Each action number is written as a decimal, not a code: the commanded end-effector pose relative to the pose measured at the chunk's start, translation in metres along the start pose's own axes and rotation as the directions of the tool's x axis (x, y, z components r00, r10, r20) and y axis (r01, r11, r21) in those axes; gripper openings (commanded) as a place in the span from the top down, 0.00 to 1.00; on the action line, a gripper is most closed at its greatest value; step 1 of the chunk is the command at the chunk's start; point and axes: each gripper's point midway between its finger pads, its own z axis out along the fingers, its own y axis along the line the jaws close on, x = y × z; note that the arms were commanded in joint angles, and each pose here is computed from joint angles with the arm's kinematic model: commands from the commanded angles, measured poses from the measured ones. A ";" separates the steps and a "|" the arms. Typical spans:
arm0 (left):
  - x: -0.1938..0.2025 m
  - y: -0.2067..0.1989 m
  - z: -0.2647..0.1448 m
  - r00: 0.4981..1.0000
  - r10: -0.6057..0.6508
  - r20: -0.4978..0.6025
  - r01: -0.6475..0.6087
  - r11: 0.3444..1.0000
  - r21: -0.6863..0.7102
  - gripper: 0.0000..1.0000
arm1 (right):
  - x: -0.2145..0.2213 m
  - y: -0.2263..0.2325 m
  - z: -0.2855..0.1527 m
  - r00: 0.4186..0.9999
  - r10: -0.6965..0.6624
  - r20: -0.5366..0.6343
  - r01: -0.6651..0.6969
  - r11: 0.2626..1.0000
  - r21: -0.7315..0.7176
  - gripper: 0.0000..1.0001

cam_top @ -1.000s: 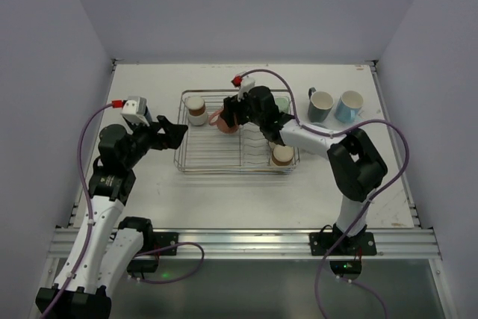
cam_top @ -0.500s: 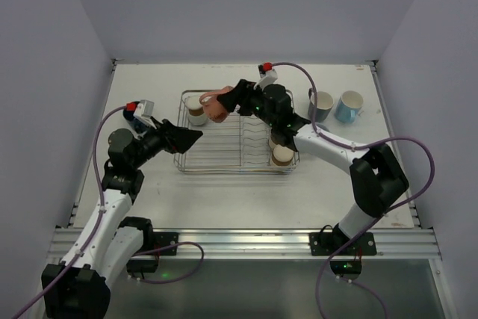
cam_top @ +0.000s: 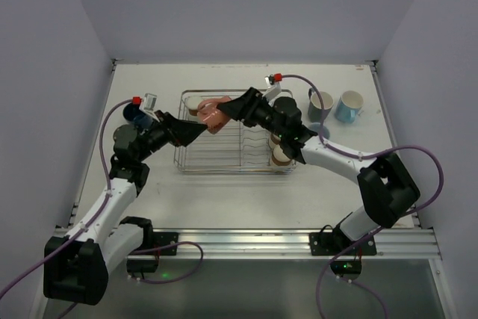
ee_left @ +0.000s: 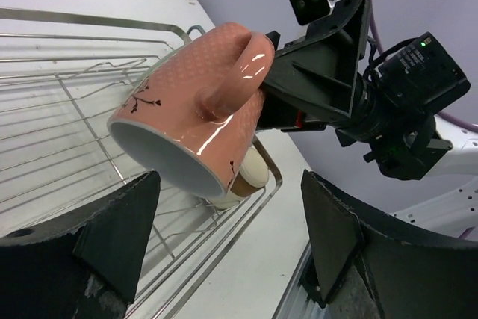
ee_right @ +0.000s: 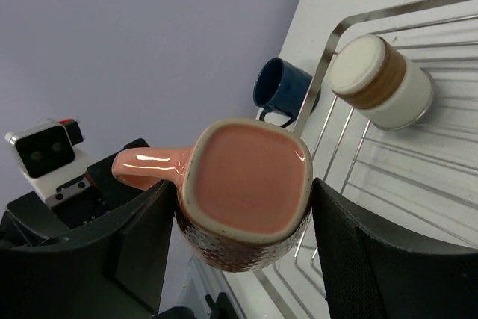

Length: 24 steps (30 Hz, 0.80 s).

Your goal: Unload the cups from the dish rack

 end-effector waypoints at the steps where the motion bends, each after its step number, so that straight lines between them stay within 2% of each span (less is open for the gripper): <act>1: -0.006 -0.023 0.006 1.000 0.012 0.014 -0.013 0.994 0.105 0.20 | -0.025 0.071 -0.011 0.996 0.064 0.058 -0.048 0.971 -0.236 0.78; 8: -0.002 -0.035 0.014 1.000 0.019 0.015 -0.021 0.989 0.146 0.31 | 0.000 0.079 -0.006 0.989 0.144 -0.030 -0.146 0.941 -0.304 0.78; 11: -0.006 -0.036 0.013 0.999 0.024 0.044 -0.031 0.989 0.147 0.42 | 0.007 0.084 -0.006 0.984 0.164 -0.066 -0.176 0.925 -0.336 0.78; 13: -0.011 -0.036 0.014 0.997 0.040 0.071 -0.050 0.988 0.144 0.45 | 0.011 0.084 -0.006 0.983 0.164 -0.079 -0.181 0.923 -0.339 0.78; 15: -0.013 -0.035 0.015 0.995 0.046 0.084 -0.058 0.988 0.141 0.58 | 0.015 0.084 -0.008 0.983 0.163 -0.084 -0.182 0.922 -0.342 0.78; 16: -0.014 -0.035 0.015 0.995 0.048 0.091 -0.060 0.988 0.141 0.80 | 0.017 0.084 -0.009 0.983 0.164 -0.087 -0.184 0.921 -0.343 0.78; 17: -0.015 -0.035 0.015 0.994 0.048 0.096 -0.061 0.989 0.138 0.90 | 0.019 0.082 -0.010 0.983 0.163 -0.089 -0.184 0.923 -0.338 0.76; 18: -0.016 -0.035 0.014 0.993 0.053 0.104 -0.067 0.989 0.134 0.97 | 0.019 0.082 -0.011 0.983 0.159 -0.087 -0.179 0.923 -0.340 0.70; 19: -0.014 -0.032 0.014 0.995 0.046 0.094 -0.057 0.992 0.115 1.00 | 0.019 0.080 -0.012 0.984 0.157 -0.081 -0.175 0.926 -0.336 0.47; 21: -0.022 -0.035 0.012 0.990 0.089 0.113 -0.100 0.991 0.090 1.00 | 0.020 0.077 -0.014 0.990 0.125 -0.068 -0.140 0.932 -0.333 0.21; 22: -0.017 -0.028 0.011 0.993 0.078 0.086 -0.083 0.995 0.051 1.00 | 0.019 0.077 -0.014 0.991 0.116 -0.065 -0.131 0.934 -0.334 0.05; 23: -0.028 -0.036 0.007 0.985 0.131 0.111 -0.137 0.989 0.046 1.00 | 0.021 0.074 -0.014 0.991 0.115 -0.072 -0.132 0.939 -0.317 0.01; 24: -0.031 -0.040 0.005 0.981 0.153 0.116 -0.159 0.986 0.041 1.00 | 0.021 0.073 -0.014 0.991 0.112 -0.071 -0.129 0.940 -0.316 0.01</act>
